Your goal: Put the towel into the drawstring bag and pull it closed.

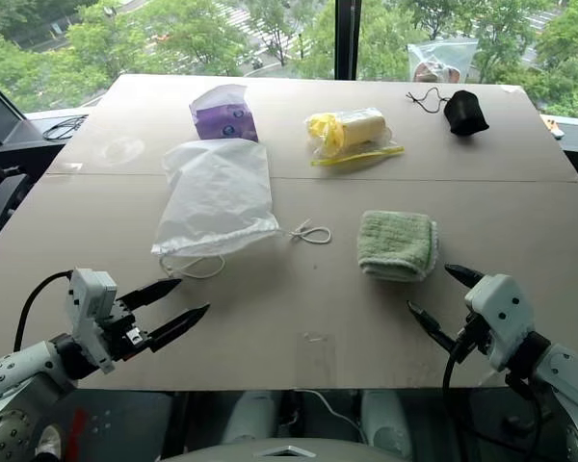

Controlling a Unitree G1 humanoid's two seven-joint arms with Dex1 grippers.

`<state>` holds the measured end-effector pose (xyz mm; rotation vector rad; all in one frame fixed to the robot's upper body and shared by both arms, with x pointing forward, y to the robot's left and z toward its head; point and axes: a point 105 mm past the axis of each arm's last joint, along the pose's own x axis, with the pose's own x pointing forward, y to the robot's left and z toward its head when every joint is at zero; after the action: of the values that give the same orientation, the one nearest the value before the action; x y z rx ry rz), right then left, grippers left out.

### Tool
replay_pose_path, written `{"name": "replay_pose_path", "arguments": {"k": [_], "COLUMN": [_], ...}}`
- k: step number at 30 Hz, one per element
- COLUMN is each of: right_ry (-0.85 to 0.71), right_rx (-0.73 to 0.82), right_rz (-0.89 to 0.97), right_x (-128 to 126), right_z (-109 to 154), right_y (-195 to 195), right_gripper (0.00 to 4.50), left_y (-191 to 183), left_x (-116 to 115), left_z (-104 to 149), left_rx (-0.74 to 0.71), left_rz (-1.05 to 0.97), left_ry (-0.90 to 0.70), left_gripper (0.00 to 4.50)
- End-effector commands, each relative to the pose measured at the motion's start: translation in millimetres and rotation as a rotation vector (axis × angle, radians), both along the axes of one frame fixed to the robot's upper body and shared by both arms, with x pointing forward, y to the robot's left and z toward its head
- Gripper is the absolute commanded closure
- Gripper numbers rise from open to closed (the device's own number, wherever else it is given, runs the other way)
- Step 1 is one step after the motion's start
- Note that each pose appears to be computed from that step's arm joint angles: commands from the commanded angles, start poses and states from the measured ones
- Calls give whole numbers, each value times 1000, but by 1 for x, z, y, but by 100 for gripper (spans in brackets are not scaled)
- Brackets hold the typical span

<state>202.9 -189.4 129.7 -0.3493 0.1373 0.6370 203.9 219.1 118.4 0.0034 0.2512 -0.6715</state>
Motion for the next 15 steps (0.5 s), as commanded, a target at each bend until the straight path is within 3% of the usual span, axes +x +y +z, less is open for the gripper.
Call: {"name": "replay_pose_path", "arguments": {"k": [1,3,7,11,15], "right_ry": [-80,-185,-258,-249,-216], "right_rx": [14,21,48,46,47], "right_rz": [51,133,271,397,422], "right_x": [-5,-3,-3,-15,-25], "right_z": [17,32,45,46,42], "right_y": [7,21,49,68,73], "right_gripper": [1,1,1,1,1], "left_y": [-4,-5,-12,-21,-28], "left_x": [13,40,66,77,80], "left_z": [18,35,46,31,23], "left_rx": [32,92,232,537,690], "left_rz": [1,68,84,52,-11], "left_ry": [-103,-238,-373,-439,-563], "left_gripper": [15,15,15,15,15]}}
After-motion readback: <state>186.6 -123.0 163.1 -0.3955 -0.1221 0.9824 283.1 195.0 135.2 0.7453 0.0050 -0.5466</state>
